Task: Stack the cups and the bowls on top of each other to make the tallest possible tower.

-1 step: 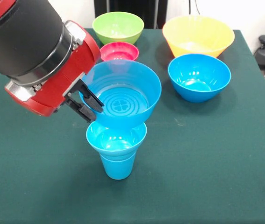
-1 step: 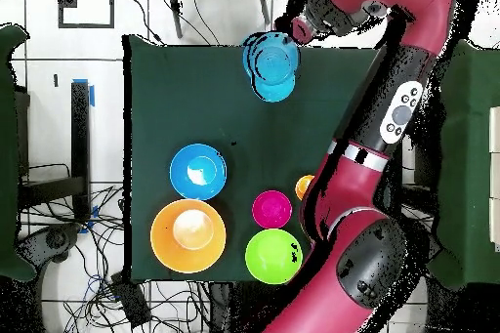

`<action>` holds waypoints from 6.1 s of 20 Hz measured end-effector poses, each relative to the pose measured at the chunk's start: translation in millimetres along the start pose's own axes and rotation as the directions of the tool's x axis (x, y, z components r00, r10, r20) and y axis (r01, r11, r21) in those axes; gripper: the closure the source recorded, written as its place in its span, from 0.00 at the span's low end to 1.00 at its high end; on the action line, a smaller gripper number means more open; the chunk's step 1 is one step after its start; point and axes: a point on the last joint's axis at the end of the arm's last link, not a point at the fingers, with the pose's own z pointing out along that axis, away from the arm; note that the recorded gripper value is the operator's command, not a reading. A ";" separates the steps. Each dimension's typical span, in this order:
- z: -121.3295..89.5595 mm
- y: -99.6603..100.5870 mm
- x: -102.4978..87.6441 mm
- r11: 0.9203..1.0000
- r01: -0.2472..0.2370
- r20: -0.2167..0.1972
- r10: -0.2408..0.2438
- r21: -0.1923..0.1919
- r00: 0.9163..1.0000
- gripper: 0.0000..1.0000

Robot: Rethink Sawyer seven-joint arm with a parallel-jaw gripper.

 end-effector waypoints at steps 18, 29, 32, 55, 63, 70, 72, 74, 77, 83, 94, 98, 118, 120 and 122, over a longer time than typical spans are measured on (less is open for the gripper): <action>12.6 -1.7 -7.4 0.999 -0.002 0.039 0.003 -0.033 0.999 1.00; 21.7 -0.8 -11.7 0.998 0.005 0.062 -0.002 -0.059 0.998 1.00; 25.0 -1.4 -12.0 0.998 0.004 0.061 0.000 -0.062 0.998 1.00; 34.3 -9.1 -13.2 0.999 -0.032 0.021 0.033 -0.033 0.999 1.00; 31.0 -8.9 -16.3 0.999 -0.034 0.026 0.035 -0.027 0.999 1.00; 28.8 -8.8 -17.3 0.999 -0.035 0.030 0.036 -0.025 0.999 1.00; 27.9 -9.3 -17.7 0.999 -0.037 0.029 0.038 -0.022 0.999 1.00; 27.5 -9.7 -18.0 0.999 -0.040 0.028 0.040 -0.019 0.999 1.00; 25.5 -11.1 -18.8 0.999 -0.048 0.026 0.048 -0.012 0.999 1.00; 20.9 -13.8 -19.1 0.998 -0.061 0.031 0.061 -0.006 0.998 1.00; 10.1 -20.6 -14.0 0.997 -0.080 0.057 0.080 -0.008 0.995 1.00; 9.8 -23.0 -11.7 0.996 -0.087 0.053 0.087 -0.005 0.995 1.00; 13.6 -35.9 -9.7 0.999 -0.020 0.094 0.016 0.037 0.995 1.00; 14.1 -37.4 -9.0 0.999 -0.013 0.095 0.009 0.042 0.995 1.00; 14.6 -40.1 -7.3 0.999 0.003 0.097 -0.008 0.051 0.995 1.00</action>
